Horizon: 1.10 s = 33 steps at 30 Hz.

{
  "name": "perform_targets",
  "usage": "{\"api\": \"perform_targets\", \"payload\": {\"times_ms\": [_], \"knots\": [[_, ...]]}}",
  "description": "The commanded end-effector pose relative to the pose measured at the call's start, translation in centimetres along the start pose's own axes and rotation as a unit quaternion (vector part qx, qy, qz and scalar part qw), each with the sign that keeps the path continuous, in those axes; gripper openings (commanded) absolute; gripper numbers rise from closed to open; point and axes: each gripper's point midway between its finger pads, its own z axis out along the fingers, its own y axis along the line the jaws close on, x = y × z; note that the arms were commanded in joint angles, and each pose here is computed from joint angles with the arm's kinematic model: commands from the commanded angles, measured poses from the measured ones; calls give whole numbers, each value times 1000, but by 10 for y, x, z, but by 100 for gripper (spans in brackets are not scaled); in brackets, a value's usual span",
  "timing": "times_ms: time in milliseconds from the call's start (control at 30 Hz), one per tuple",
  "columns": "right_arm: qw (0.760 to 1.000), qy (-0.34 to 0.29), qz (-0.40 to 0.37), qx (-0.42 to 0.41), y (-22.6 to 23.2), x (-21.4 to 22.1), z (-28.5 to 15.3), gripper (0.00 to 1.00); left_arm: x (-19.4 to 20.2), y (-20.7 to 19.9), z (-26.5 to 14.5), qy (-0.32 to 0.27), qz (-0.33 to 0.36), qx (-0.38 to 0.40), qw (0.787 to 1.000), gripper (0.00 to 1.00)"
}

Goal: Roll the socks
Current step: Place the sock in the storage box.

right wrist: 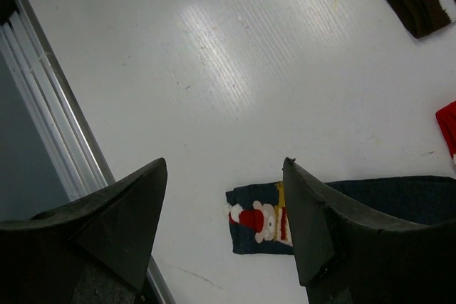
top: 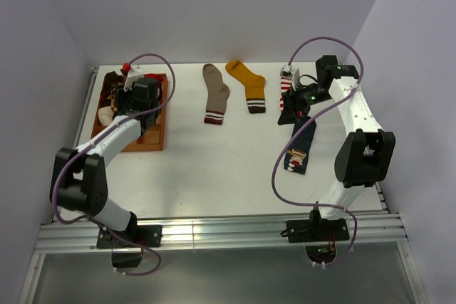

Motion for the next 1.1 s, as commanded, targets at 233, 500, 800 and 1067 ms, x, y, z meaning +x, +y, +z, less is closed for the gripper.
{"api": "perform_targets", "payload": {"times_ms": [233,500,800,1067], "knots": [[999,-14,5,-33,7,-6,2,73,26,-3,51,66,83,-89,990,0],[999,-6,16,-42,4,4,10,73,63,-22,69,112,140,-91,980,0],[999,-1,25,-43,3,11,15,73,86,-47,80,146,151,-52,976,0],[999,3,28,-42,2,18,19,72,106,-68,87,187,123,6,975,0]]}}
